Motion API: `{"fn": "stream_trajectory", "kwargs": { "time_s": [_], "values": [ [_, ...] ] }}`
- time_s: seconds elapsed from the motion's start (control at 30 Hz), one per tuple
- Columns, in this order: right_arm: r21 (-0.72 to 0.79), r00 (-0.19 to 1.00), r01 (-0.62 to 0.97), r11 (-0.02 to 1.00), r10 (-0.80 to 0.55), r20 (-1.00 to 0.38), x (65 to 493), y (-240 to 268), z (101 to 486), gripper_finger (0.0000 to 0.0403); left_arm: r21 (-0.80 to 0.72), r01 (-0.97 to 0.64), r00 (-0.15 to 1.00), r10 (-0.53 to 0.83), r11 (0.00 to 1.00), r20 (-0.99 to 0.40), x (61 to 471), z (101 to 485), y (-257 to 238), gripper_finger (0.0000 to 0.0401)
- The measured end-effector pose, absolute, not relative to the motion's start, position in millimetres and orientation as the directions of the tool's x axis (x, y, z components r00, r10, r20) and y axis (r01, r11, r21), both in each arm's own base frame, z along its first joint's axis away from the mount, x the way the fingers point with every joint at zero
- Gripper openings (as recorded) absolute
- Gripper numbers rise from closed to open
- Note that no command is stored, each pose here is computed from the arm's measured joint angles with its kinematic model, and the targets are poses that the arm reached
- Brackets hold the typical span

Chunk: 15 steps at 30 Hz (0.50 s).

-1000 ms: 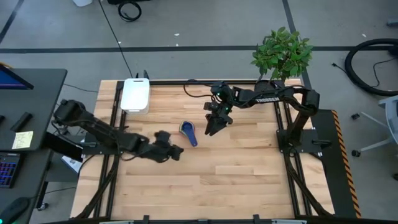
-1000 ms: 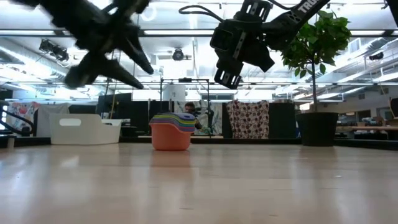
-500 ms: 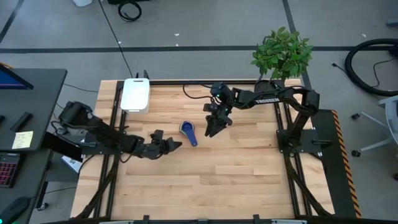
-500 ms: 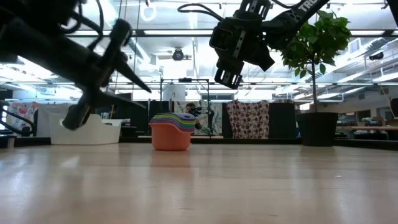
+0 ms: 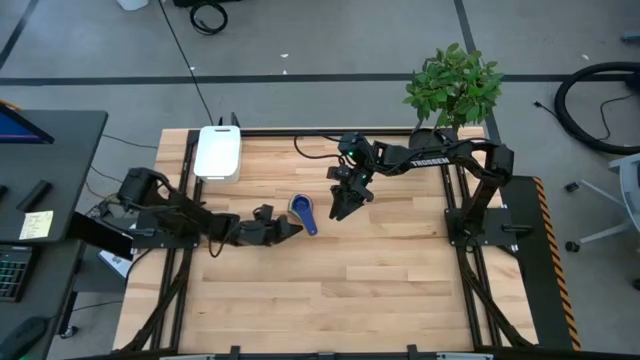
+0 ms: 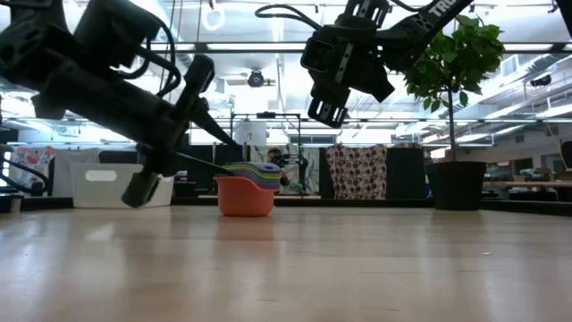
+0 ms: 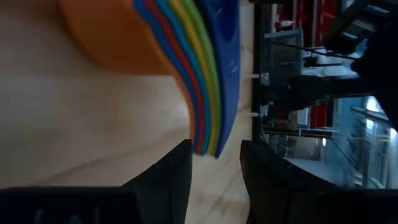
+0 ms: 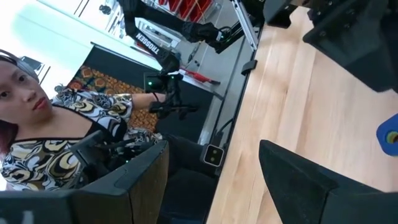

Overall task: Nest measuring cups in basket
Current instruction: Put the stacked of measuring cups into the white bin

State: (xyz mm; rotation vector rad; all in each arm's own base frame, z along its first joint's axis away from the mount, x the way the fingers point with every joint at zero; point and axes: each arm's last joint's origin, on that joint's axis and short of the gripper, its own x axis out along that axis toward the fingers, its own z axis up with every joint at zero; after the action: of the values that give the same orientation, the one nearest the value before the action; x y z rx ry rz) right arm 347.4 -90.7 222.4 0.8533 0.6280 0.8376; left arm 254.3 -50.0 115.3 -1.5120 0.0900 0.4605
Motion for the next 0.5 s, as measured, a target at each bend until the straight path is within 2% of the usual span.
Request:
{"fn": "stream_trajectory", "kwargs": {
  "time_s": [0.1, 0.2, 0.3, 0.43, 0.5],
  "values": [
    [0.837, 0.532, -0.381, 0.392, 0.834, -0.149, 347.4, -90.8, 222.4, 0.0255, -0.941, -0.336, 0.923, 0.214, 0.048, -0.319, 256.3, 115.5, -49.4, 0.0141],
    [0.837, 0.532, -0.38, 0.393, 0.833, -0.149, 347.4, -90.8, 222.3, 0.0255, -0.94, -0.336, 0.933, 0.16, 0.059, -0.323, 256.4, 116.2, -51.3, 0.0133],
    [0.837, 0.533, -0.38, 0.394, 0.833, -0.15, 347.4, -90.8, 222.2, 0.0255, -0.943, -0.33, 0.94, 0.104, 0.042, -0.324, 256.7, 117.1, -52.8, 0.0093],
    [0.836, 0.533, -0.381, 0.395, 0.833, -0.15, 347.4, -90.8, 222.2, 0.0255, -0.942, -0.333, 0.943, 0.038, 0.041, -0.331, 256.7, 116.8, -54.9, 0.0015],
    [0.836, 0.533, -0.381, 0.395, 0.833, -0.15, 347.4, -90.8, 222.2, 0.0255, -0.941, -0.333, 0.943, 0.023, 0.062, -0.333, 256.7, 116.7, -55.5, 0.0012]
  ]
}}
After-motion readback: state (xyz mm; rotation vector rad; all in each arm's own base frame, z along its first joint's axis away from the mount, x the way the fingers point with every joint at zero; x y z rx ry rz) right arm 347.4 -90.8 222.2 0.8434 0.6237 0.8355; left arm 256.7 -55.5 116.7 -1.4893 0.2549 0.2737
